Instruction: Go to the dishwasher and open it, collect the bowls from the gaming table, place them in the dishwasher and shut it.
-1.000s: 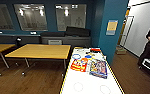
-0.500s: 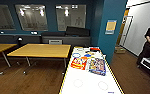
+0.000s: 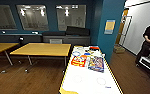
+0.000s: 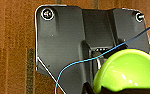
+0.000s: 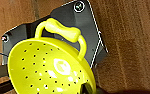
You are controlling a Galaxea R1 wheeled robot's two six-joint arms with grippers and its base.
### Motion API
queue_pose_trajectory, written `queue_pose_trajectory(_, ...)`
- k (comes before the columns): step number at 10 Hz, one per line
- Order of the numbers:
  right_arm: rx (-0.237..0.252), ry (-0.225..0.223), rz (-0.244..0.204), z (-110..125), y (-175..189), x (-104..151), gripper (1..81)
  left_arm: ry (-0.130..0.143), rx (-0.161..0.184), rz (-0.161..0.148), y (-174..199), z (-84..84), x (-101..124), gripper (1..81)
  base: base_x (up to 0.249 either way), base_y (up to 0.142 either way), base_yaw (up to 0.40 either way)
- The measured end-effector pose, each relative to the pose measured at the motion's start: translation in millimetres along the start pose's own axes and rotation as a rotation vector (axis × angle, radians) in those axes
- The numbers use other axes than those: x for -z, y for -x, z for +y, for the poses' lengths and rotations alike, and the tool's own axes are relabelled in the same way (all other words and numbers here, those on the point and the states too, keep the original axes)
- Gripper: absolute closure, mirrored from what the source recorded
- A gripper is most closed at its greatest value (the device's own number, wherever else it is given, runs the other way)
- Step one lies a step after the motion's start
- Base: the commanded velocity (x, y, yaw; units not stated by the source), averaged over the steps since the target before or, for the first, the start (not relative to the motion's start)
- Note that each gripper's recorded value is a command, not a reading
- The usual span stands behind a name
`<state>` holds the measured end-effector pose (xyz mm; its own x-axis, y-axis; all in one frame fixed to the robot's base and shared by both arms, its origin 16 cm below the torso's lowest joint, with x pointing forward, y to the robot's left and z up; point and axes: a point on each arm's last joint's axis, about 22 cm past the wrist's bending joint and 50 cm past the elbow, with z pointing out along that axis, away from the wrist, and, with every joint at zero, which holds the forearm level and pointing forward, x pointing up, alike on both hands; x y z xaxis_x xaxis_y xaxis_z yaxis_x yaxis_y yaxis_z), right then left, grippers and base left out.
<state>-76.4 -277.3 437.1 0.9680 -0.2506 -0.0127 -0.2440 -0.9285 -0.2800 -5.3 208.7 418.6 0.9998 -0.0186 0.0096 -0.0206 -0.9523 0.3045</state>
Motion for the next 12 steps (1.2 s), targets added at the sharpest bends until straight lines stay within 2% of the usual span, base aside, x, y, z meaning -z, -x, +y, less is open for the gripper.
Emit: queue_pose_trajectory(12, -0.001, -0.013, -0.002, -10, 2, -3, 81.1, 0.0, 0.0, -0.004, 3, 0.2, 0, 81.1, -0.181, 0.0, 0.0)
